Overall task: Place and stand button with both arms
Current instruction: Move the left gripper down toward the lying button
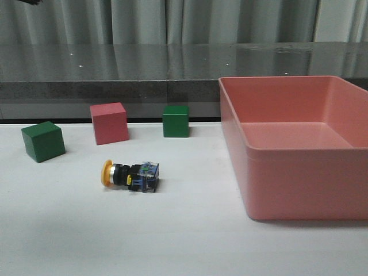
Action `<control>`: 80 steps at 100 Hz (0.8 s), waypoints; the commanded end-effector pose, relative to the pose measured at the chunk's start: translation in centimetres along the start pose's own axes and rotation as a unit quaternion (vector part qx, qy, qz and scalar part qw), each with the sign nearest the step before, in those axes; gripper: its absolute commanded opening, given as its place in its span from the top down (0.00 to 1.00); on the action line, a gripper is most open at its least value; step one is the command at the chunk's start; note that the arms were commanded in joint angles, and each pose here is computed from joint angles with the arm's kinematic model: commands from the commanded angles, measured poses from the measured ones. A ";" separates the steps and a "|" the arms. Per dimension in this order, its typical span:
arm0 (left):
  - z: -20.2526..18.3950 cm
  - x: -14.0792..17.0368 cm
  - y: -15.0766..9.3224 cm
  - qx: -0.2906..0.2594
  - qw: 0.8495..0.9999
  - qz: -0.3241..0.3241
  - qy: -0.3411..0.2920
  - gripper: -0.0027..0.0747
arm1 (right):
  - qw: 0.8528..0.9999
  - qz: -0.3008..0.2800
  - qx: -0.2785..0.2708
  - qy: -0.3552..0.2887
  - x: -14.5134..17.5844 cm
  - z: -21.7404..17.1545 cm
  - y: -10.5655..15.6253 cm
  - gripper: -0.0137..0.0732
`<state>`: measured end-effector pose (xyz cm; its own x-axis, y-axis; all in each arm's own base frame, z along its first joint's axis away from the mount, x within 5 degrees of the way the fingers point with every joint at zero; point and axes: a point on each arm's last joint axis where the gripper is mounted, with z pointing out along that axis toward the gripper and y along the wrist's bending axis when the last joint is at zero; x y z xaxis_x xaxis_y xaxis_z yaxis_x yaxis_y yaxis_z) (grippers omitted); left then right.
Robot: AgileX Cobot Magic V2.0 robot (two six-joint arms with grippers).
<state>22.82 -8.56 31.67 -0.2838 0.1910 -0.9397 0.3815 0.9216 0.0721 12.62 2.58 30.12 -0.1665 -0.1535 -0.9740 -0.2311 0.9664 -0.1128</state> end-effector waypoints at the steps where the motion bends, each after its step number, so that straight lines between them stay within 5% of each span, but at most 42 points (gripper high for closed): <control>1: 0.7 -1.7 0.0 -0.009 0.998 -0.012 -0.057 0.28 | 0.999 0.006 0.019 -0.050 -1.5 -0.3 -0.4 0.97; 43: 8.2 1.5 -0.3 0.003 0.995 0.104 0.008 0.28 | 0.999 0.006 0.019 -0.050 -1.5 -0.3 -0.4 0.97; 80: 9.1 2.1 -0.4 0.007 0.994 0.107 0.026 0.28 | 0.999 0.006 0.019 -0.049 -1.5 -0.3 -0.4 0.97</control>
<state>29.82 -11.20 24.14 -0.3482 0.4349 -0.8304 0.4716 0.8469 0.2457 12.62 2.58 30.12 -0.1665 -0.1535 -0.9740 -0.2311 0.9664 -0.1128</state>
